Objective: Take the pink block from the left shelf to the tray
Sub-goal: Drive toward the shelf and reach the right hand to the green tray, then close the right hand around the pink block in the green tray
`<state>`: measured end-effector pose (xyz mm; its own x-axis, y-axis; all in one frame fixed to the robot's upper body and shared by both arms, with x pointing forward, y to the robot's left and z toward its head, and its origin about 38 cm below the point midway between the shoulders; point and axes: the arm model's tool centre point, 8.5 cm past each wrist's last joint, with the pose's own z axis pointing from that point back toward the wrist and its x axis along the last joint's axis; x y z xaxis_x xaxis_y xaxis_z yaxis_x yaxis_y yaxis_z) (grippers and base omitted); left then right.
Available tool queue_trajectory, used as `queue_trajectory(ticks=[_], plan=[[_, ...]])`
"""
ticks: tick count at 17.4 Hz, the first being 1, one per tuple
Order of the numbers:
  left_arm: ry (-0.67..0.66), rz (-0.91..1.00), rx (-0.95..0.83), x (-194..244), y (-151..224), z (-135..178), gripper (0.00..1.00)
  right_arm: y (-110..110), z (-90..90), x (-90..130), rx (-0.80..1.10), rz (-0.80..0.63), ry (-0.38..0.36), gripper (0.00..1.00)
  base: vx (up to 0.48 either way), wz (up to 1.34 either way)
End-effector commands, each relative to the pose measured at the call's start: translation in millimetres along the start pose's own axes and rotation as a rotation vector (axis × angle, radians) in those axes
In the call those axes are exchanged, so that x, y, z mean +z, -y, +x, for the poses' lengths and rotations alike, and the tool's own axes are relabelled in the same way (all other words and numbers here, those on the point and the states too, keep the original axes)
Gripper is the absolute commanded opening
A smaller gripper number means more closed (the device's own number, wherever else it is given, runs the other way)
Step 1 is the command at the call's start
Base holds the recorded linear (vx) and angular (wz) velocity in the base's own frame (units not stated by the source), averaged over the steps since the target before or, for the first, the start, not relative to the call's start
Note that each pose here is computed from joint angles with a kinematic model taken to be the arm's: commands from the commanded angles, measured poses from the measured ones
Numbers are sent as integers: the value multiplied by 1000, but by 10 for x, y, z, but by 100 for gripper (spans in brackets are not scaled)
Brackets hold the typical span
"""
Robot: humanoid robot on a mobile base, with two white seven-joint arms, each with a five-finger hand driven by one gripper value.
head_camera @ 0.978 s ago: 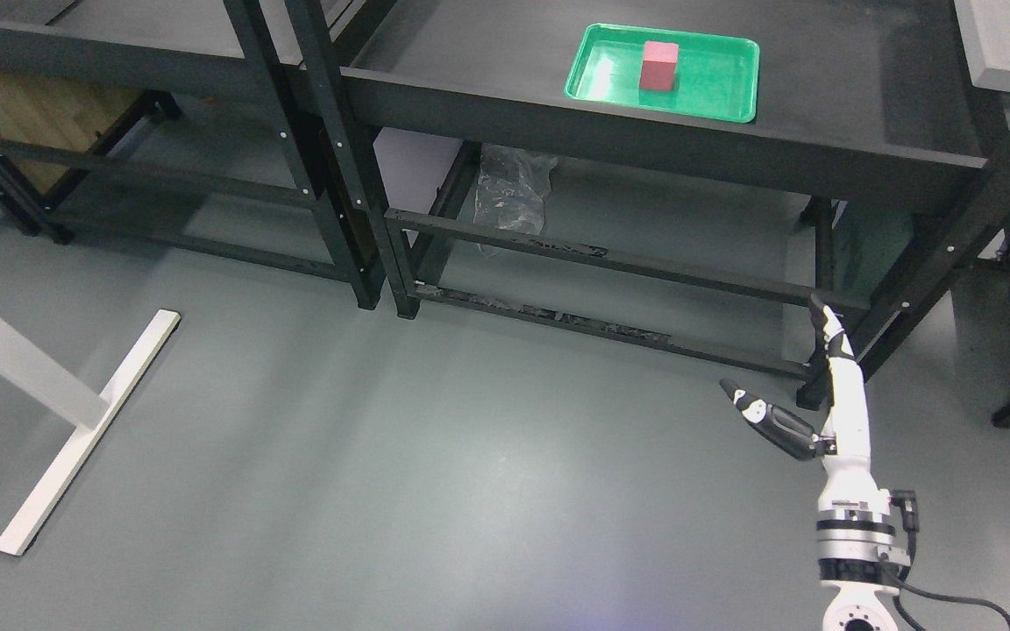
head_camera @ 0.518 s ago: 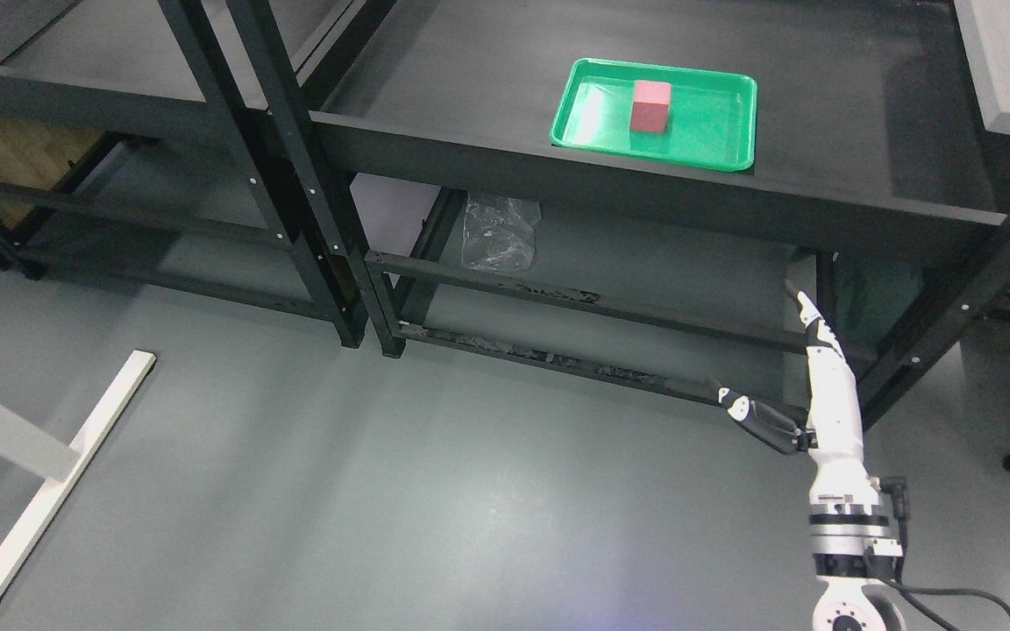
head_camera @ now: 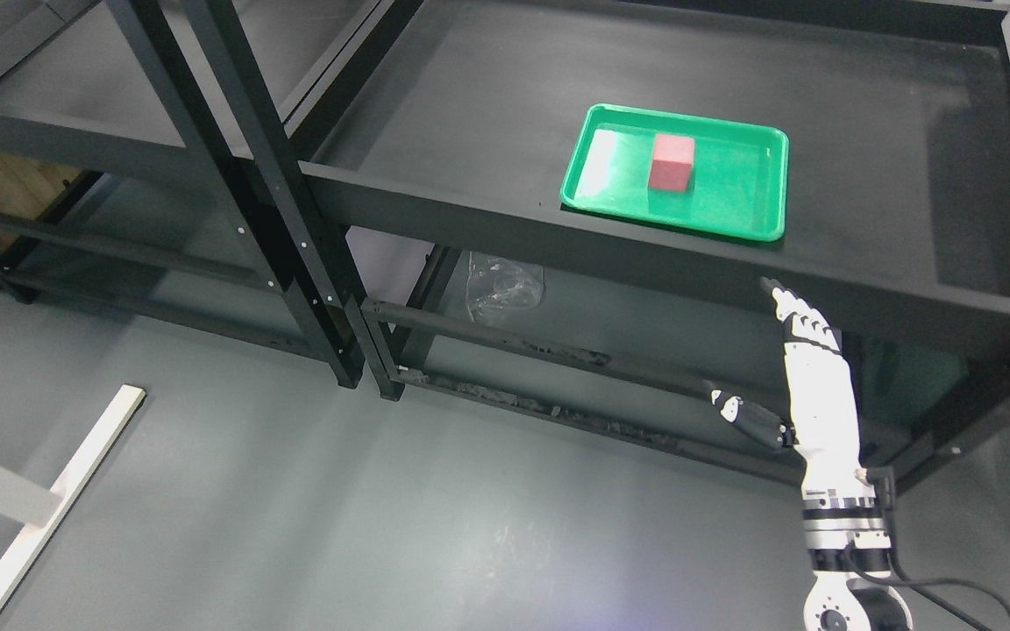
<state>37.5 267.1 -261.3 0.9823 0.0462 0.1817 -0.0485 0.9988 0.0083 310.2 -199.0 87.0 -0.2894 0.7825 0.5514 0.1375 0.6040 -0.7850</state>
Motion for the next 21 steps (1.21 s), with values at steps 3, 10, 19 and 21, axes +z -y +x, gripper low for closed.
queue_trajectory(ticks=[3, 10, 19, 21], plan=[[-8, 18, -4, 16, -116, -52, 100, 11, -10, -15, 100, 21, 27, 98, 291, 69], [-8, 18, -4, 16, -116, -52, 100, -79, 66, -14, 89, 55, 36, 98, 290, 35], [-8, 18, -4, 16, -116, -52, 100, -221, -12, -25, 99, 227, -41, 98, 247, 3], [-8, 18, -4, 16, -116, -52, 100, -227, -19, -22, 95, 232, -46, 98, 219, 23]])
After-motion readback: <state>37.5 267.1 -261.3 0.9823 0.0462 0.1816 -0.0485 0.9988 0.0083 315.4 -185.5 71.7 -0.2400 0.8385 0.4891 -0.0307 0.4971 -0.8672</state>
